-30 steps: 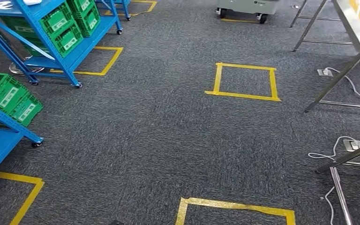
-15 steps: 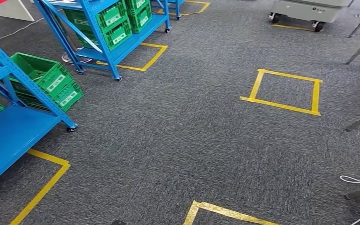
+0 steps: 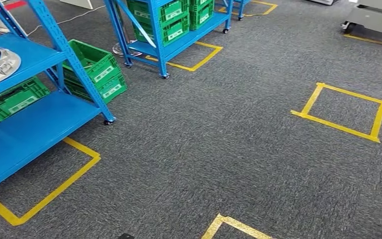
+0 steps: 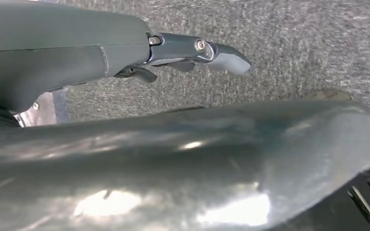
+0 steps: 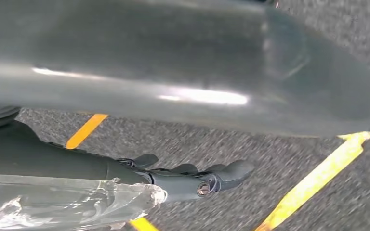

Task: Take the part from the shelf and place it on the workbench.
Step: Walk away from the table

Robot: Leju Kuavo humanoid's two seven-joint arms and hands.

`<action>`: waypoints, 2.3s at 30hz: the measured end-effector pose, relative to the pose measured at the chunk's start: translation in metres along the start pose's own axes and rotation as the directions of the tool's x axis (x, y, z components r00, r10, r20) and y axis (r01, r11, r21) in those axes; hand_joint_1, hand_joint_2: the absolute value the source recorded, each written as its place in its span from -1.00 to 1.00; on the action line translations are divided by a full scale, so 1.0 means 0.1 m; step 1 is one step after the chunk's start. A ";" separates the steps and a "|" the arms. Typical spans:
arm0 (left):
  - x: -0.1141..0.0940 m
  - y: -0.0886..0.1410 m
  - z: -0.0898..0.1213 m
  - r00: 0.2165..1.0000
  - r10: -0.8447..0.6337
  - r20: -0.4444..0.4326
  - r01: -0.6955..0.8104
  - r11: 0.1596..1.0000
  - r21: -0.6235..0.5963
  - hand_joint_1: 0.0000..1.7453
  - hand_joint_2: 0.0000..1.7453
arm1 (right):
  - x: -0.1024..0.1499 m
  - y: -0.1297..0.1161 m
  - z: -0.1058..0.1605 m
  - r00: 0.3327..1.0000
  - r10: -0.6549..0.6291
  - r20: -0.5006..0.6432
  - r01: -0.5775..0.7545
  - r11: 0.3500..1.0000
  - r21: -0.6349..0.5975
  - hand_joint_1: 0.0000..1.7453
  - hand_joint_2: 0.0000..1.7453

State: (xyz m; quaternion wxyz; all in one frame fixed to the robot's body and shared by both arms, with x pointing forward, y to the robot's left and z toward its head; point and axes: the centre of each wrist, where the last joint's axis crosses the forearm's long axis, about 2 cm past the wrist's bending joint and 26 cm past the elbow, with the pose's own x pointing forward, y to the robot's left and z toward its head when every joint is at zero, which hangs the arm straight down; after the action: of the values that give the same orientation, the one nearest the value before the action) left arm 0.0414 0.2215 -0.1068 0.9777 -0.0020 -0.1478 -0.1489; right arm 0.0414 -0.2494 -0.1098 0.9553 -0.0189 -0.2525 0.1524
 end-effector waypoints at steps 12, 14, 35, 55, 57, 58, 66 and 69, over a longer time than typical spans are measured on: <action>0.01 0.00 0.00 1.000 -0.001 0.015 0.001 1.000 -0.005 -1.00 -1.00 | -0.02 0.01 0.01 1.000 -0.001 -0.001 0.001 1.000 0.001 -1.00 -1.00; 0.00 -0.01 0.00 1.000 -0.001 0.015 0.002 1.000 -0.005 -1.00 -1.00 | -0.02 0.01 0.01 1.000 -0.001 -0.001 0.001 1.000 0.001 -1.00 -1.00; -0.01 0.00 0.00 1.000 0.004 0.011 -0.004 1.000 0.006 -1.00 -1.00 | -0.01 0.00 0.00 1.000 0.004 0.002 -0.004 1.000 0.001 -1.00 -1.00; -0.04 0.01 0.01 1.000 -0.004 0.027 0.003 0.999 0.033 -1.00 -1.00 | -0.05 0.03 0.03 1.000 0.003 -0.008 -0.002 1.000 0.005 -1.00 -1.00; -0.03 0.01 0.00 1.000 -0.005 0.028 0.004 0.999 0.036 -1.00 -1.00 | -0.05 0.03 0.02 1.000 0.002 -0.007 -0.002 1.000 0.005 -1.00 -1.00; -0.02 0.02 0.00 1.000 -0.005 0.030 0.004 0.999 0.037 -1.00 -1.00 | -0.05 0.02 0.02 1.000 0.002 -0.006 -0.002 1.000 0.005 -1.00 -1.00; -0.04 0.01 0.01 1.000 -0.007 0.029 0.006 0.999 0.041 -1.00 -1.00 | -0.03 0.02 0.02 1.000 0.002 -0.003 -0.002 1.000 0.003 -1.00 -1.00; -0.07 0.00 0.01 1.000 -0.006 0.023 0.005 0.999 0.039 -1.00 -1.00 | -0.09 0.04 0.04 1.000 0.000 -0.014 0.000 1.000 0.006 -1.00 -1.00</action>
State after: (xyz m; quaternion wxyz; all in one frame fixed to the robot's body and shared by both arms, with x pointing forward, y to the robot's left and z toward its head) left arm 0.0343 0.2234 -0.1077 0.9754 0.0159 -0.1620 -0.1485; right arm 0.0310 -0.2488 -0.1108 0.9572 -0.0173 -0.2452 0.1530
